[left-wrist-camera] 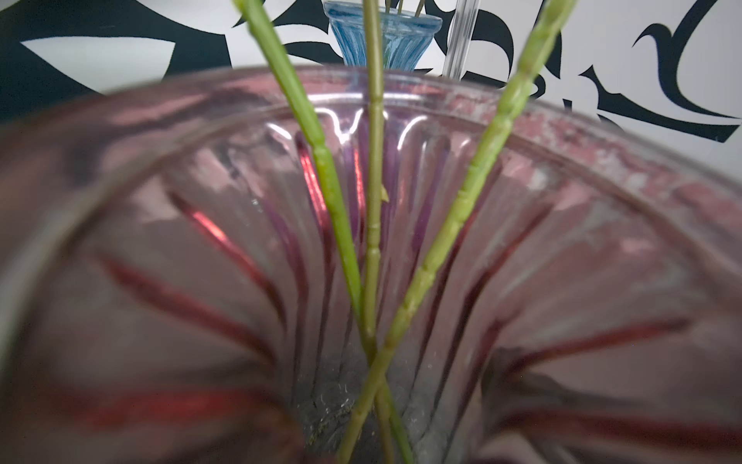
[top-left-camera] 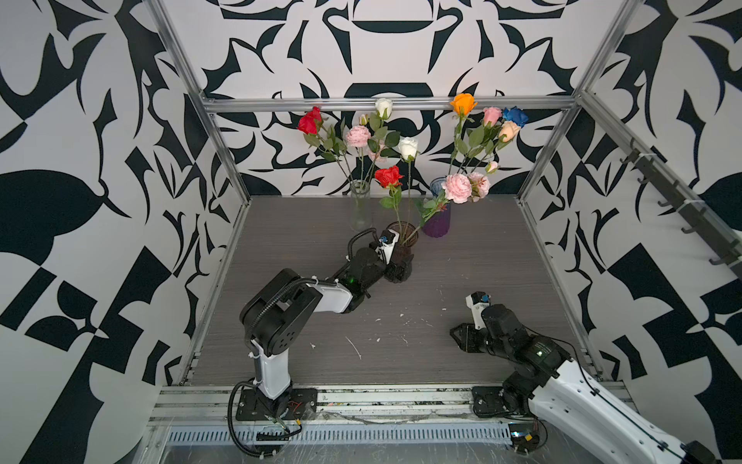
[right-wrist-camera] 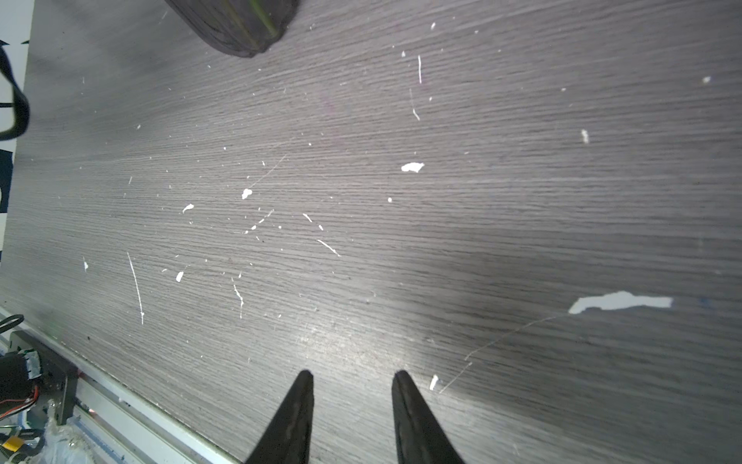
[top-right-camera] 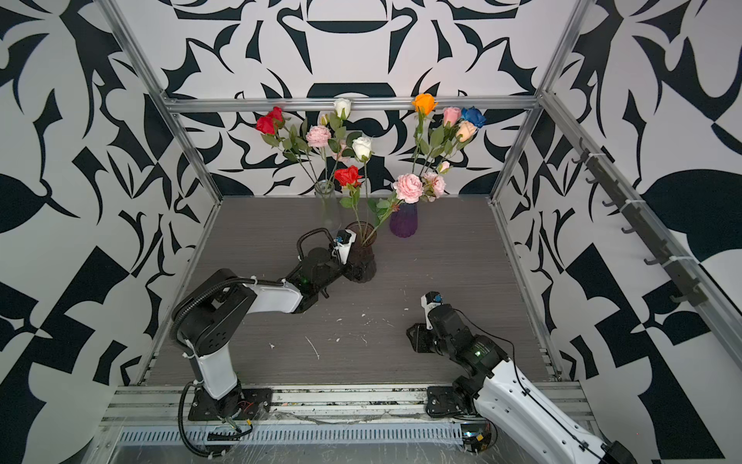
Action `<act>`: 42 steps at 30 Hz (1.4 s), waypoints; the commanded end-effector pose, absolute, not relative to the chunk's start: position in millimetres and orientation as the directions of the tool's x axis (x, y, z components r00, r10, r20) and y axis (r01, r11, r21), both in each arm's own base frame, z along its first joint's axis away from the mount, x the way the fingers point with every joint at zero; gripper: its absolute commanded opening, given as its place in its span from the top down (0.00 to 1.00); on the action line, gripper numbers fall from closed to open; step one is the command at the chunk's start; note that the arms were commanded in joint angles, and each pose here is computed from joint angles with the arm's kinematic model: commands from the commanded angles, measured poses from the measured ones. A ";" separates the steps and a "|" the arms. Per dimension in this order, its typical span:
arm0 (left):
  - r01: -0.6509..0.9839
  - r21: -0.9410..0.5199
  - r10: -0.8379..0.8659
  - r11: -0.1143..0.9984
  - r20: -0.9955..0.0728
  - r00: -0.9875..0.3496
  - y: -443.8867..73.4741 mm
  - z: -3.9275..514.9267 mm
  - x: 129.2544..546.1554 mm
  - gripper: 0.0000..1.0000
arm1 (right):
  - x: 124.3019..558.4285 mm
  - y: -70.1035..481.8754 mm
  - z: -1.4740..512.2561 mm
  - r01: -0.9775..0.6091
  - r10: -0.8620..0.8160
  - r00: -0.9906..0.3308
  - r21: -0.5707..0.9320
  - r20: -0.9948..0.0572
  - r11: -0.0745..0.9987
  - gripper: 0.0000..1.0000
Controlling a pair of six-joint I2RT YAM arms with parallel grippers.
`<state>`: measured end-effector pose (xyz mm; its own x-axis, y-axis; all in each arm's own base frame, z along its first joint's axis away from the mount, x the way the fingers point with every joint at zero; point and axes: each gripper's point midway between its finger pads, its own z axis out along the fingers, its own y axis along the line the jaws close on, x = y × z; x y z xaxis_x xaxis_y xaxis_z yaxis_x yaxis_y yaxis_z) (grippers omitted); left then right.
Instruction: Arrange the flowers into the vase
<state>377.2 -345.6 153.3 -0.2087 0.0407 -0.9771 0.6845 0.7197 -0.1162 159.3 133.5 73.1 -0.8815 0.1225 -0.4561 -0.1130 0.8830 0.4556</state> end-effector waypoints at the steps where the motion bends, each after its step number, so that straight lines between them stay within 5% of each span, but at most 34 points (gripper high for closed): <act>1: 0.686 -0.134 -0.003 0.715 -0.982 -0.189 -337.1 177.3 369.3 0.08 | 164.8 139.4 86.6 -0.148 0.122 -0.862 0.474 -0.492 0.868 0.64; 17: 0.645 -0.080 -0.016 0.760 -0.994 -0.105 -276.8 220.8 319.2 0.00 | 166.0 138.5 94.8 -0.143 0.156 -0.844 0.497 -0.512 0.856 0.63; 28: 0.461 -0.059 -0.026 0.885 -0.997 -0.078 -193.7 220.5 283.0 0.01 | 216.1 82.2 167.8 -0.046 0.327 -0.463 0.391 -0.824 0.919 0.60; 36: 0.112 0.046 0.060 0.993 -0.990 -0.126 -116.7 199.6 293.8 0.01 | 249.8 54.8 212.0 0.011 0.021 -0.181 0.019 -0.983 1.000 0.61; 42: -0.064 0.110 0.101 0.992 -0.987 -0.127 -82.0 193.9 293.9 0.01 | 261.9 77.2 192.3 -0.089 -0.293 -0.006 -0.291 -0.956 0.952 0.46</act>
